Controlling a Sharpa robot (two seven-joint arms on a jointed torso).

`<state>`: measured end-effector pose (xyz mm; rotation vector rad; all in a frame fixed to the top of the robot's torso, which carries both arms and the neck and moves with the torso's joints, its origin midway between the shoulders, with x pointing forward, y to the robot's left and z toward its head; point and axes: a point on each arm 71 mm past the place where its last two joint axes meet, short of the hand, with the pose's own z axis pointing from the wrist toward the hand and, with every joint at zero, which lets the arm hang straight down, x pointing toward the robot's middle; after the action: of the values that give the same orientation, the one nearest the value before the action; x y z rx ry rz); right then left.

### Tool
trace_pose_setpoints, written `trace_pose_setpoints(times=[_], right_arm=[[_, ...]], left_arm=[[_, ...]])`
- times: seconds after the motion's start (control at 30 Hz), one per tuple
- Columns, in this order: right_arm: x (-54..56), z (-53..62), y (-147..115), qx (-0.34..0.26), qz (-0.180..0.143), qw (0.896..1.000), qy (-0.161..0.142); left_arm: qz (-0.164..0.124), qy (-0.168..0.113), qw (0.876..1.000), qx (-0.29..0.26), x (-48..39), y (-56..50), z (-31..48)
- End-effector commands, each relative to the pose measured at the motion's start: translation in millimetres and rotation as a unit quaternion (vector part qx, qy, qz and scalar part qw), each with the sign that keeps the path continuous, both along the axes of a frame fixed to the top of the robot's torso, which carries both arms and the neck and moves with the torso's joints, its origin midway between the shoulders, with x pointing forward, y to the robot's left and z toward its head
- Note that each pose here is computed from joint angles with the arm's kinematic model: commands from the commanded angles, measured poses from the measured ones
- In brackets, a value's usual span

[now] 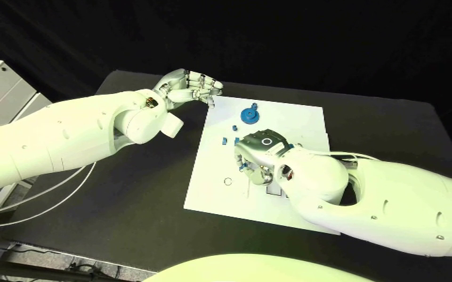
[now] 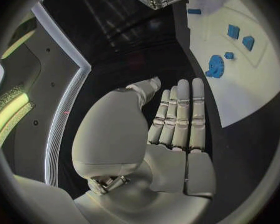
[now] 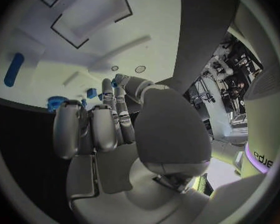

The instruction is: Assemble the parts on the task board

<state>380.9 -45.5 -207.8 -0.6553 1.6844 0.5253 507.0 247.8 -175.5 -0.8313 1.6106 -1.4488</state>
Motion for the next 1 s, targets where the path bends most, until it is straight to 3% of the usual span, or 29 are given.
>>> trace_pose_setpoints(times=[0.03,1.0], right_arm=[[0.7,-2.6,0.5,-0.024,-0.002,1.000,-0.002],[4.6,-12.1,2.4,-0.033,-0.006,0.999,0.008]], left_arm=[[-0.002,-0.003,1.000,-0.003,-0.3,-1.7,1.1],[-0.003,-0.002,1.000,-0.002,-0.3,-1.6,1.0]])
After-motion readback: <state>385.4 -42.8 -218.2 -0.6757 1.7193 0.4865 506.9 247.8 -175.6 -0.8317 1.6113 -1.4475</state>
